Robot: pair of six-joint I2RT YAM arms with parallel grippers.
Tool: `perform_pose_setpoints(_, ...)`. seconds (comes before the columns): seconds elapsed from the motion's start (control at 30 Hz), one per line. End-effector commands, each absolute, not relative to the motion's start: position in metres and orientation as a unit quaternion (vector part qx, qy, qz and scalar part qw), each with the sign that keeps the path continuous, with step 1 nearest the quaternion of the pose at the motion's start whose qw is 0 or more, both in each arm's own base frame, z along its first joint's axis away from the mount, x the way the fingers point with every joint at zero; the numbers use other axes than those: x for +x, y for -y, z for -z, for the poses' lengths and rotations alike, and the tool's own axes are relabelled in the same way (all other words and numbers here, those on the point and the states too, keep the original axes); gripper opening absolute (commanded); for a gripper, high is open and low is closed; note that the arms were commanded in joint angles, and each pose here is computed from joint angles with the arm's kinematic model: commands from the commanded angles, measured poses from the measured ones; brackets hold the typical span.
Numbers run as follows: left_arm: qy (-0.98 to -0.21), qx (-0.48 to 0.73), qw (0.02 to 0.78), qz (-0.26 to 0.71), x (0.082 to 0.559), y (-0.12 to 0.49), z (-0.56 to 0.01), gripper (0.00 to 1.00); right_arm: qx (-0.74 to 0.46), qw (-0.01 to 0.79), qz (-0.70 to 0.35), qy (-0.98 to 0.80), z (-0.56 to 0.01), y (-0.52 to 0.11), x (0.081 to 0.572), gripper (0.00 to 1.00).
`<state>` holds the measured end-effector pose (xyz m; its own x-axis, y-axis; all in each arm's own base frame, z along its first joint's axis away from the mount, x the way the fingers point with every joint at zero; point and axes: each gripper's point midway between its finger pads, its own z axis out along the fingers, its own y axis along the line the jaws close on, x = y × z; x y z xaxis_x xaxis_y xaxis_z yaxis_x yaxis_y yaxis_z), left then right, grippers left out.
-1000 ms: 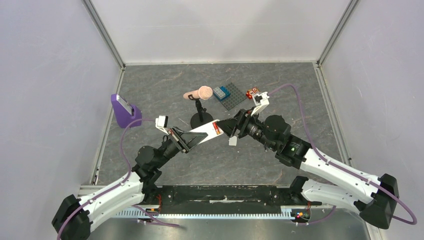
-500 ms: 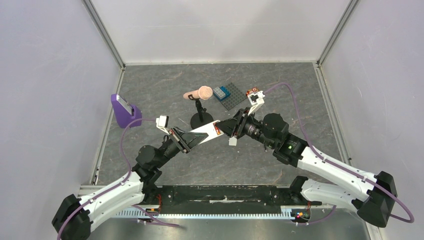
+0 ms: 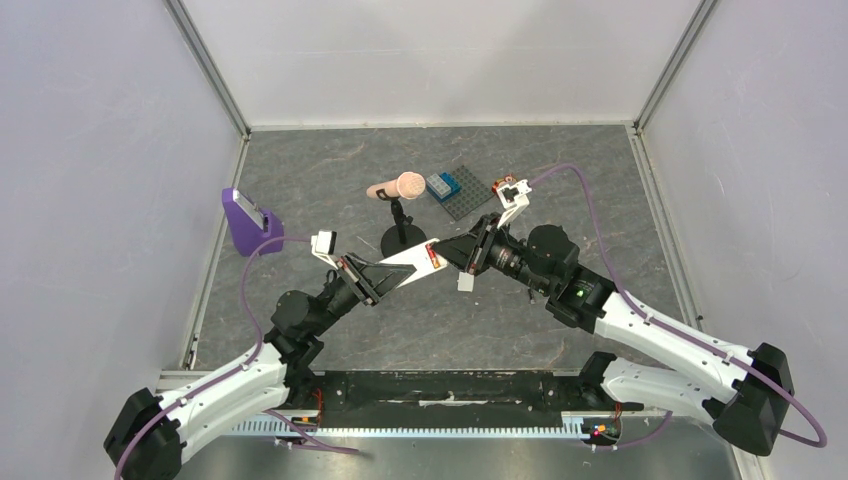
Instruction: Load the batteries into the remote control
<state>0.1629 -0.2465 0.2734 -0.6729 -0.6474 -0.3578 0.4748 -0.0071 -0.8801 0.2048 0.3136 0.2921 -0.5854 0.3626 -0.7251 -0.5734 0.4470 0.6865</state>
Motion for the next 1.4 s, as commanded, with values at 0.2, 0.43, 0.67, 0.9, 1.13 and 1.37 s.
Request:
perform_pose_setpoints(0.2, -0.548, -0.043, 0.428, 0.717, 0.159, 0.245, -0.304, 0.02, -0.088, 0.452, -0.519, -0.72, -0.291, -0.316, 0.205, 0.22)
perform_pose_setpoints(0.43, -0.558, -0.037, 0.434, 0.706, 0.161, 0.246, -0.298, 0.02, -0.088, 0.455, -0.506, -0.727, -0.288, -0.314, 0.208, 0.44)
perform_pose_setpoints(0.67, -0.585, -0.051, 0.44, 0.68, 0.168, 0.244, -0.275, 0.02, -0.045, 0.488, -0.475, -0.731, -0.3, -0.282, 0.222, 0.78)
perform_pose_setpoints(0.9, -0.631, -0.054, 0.432, 0.643, 0.175, 0.246, -0.243, 0.02, 0.026, 0.497, -0.337, -0.799, -0.253, -0.215, 0.249, 0.82)
perform_pose_setpoints(1.13, -0.695, -0.057, 0.406, 0.591, 0.18, 0.25, -0.205, 0.02, 0.077, 0.443, -0.053, -0.891, -0.14, -0.113, 0.256, 0.72)
perform_pose_setpoints(1.37, -0.717, -0.053, 0.387, 0.577, 0.179, 0.253, -0.186, 0.02, 0.054, 0.358, -0.005, -0.932, -0.073, -0.09, 0.245, 0.67)
